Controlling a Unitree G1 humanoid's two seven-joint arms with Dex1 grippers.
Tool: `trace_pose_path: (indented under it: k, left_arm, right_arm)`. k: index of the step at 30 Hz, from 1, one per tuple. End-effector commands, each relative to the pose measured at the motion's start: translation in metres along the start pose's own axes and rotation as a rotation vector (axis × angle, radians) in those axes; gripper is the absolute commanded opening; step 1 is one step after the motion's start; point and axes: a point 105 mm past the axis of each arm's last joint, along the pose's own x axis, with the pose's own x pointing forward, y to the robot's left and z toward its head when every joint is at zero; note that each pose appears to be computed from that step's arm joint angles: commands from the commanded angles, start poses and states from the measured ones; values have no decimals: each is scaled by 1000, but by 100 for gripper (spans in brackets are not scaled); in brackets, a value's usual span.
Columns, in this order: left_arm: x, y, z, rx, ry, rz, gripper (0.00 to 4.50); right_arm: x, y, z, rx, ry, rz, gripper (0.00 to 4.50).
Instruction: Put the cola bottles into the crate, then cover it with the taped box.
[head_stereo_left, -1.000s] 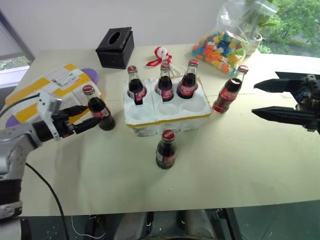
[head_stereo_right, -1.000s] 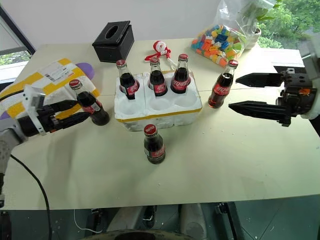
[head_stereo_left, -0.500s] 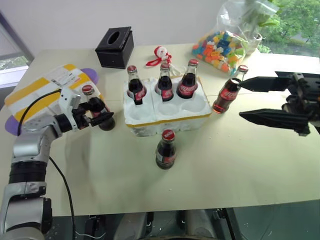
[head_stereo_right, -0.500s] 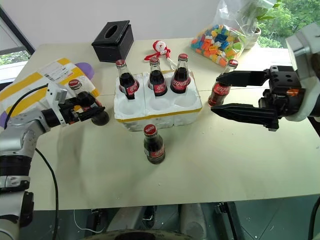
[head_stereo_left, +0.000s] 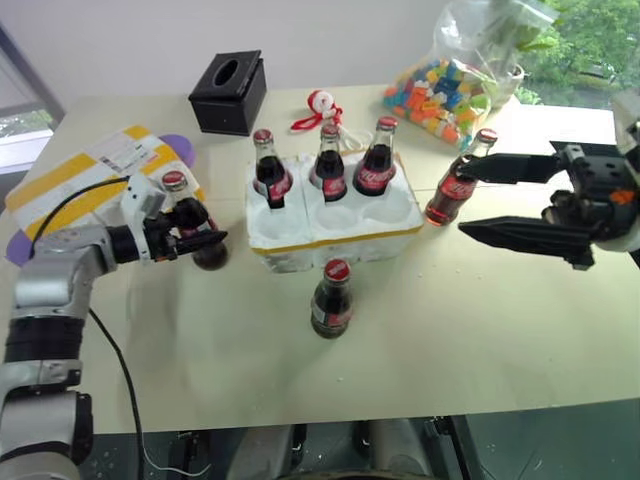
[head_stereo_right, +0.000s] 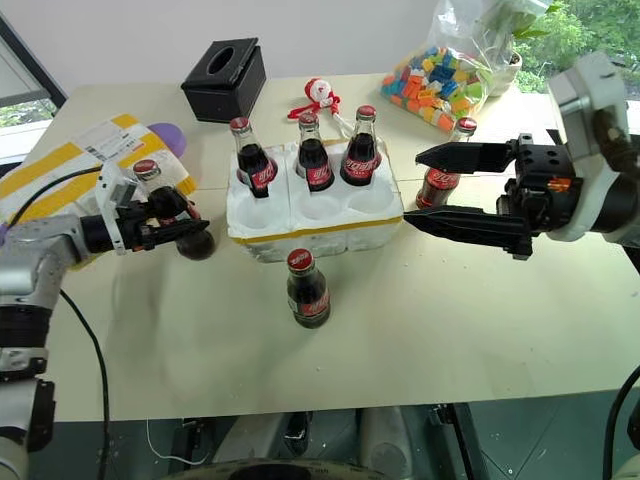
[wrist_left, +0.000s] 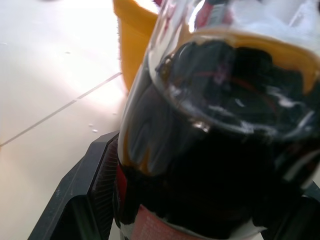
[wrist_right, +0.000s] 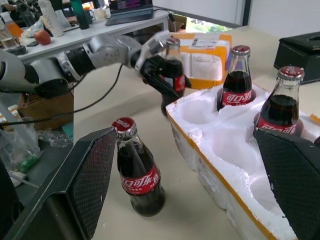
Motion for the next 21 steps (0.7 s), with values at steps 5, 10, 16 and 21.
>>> trace_pose_path:
  k: [5,10,16,21]
  left_arm:
    - [-11,-35,114,166,-149,-250,286]
    - [7,-50,151,215,-205,-372,286]
    - [36,-52,142,252,-159,-438,286]
    - [57,-46,114,289,-86,-438,286]
  right_arm:
    - [0,-1,-4,-28,-13,-14,450]
    - [1,-3,-8,-23,-23,-36,450]
    - [2,-3,-12,-9,-33,-68,450]
    - [-2,-2,-12,1,-46,-105,450]
